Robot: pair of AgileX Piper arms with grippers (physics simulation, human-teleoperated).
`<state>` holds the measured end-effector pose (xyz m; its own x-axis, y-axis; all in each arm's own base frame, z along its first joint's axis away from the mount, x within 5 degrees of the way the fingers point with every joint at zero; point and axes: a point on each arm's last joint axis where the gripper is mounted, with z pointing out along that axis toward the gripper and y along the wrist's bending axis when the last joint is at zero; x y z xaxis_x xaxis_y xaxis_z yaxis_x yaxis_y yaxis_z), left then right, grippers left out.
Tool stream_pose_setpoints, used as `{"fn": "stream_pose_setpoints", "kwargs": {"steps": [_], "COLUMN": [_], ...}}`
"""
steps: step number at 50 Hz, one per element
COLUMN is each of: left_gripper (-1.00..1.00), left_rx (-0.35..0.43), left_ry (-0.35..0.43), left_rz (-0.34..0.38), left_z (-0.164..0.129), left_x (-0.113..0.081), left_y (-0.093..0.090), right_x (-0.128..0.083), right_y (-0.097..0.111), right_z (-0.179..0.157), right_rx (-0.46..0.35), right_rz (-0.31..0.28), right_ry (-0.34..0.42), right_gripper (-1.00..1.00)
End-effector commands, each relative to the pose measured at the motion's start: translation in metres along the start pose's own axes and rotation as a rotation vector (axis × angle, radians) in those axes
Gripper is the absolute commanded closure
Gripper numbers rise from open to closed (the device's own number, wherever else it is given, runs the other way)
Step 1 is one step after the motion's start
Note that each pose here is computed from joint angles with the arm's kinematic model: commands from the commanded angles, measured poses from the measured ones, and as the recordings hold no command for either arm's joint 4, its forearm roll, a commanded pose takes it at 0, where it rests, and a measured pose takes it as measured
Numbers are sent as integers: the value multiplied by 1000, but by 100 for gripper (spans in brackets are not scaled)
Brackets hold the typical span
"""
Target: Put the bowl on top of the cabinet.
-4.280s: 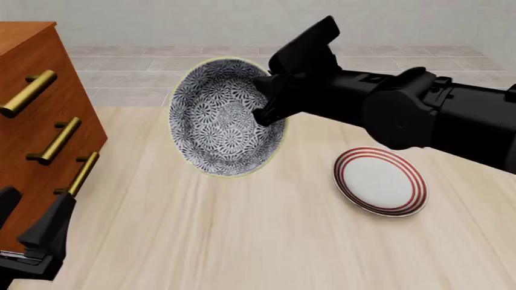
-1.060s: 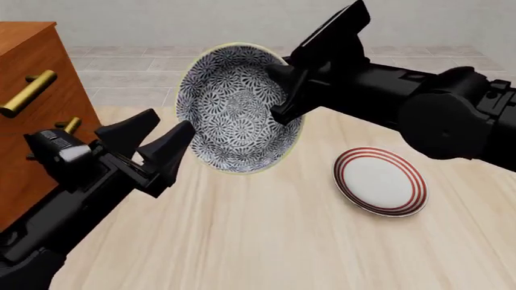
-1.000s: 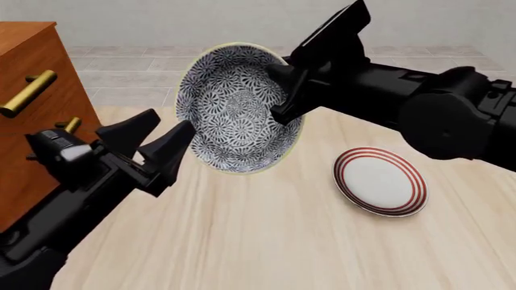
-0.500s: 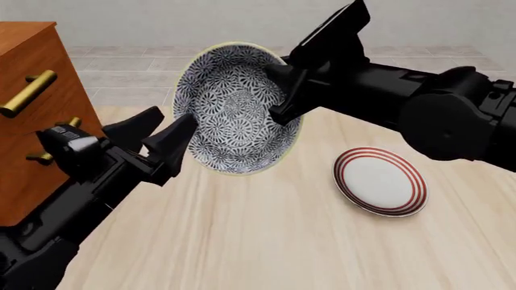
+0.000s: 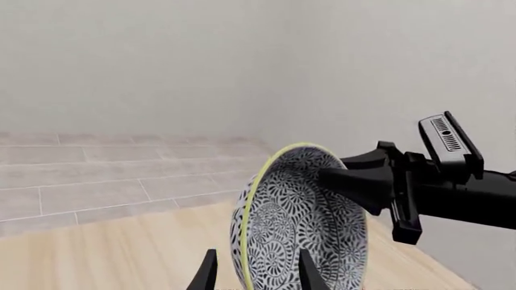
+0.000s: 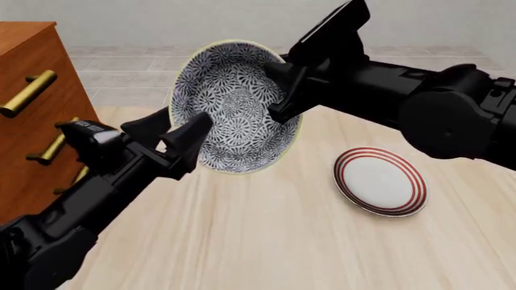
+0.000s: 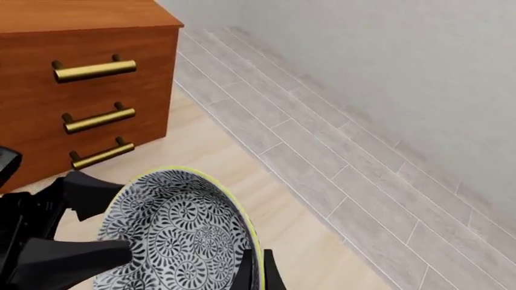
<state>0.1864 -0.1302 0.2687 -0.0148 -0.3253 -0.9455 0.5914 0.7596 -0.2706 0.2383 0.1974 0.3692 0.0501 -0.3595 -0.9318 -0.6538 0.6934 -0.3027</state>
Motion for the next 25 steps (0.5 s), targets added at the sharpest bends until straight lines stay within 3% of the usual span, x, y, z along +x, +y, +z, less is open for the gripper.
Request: {"fn": "stream_pose_setpoints", "kwargs": {"steps": [1, 19, 23, 24, 25], "left_gripper": [-100, -100, -100, 100, 100], "left_rx": [9, 16, 26, -12, -59], "left_ry": [25, 40, 55, 67, 94], "left_rz": [-2, -7, 59, 90, 130], "left_z": [9, 15, 19, 21, 25], "left_x": [3, 6, 3, 1, 0], "left_y": [-3, -5, -9, -1, 10], "right_x": [-5, -6, -7, -7, -7], "right_y": [-1, -1, -1, -1, -1], "right_z": [-2, -3, -5, -5, -5], "right_rx": [2, 2, 2, 3, 2], "right_rz": [32, 34, 34, 35, 35], "right_ry": [-14, -20, -21, -21, -21], "right_gripper": [100, 100, 100, 100, 100]}}
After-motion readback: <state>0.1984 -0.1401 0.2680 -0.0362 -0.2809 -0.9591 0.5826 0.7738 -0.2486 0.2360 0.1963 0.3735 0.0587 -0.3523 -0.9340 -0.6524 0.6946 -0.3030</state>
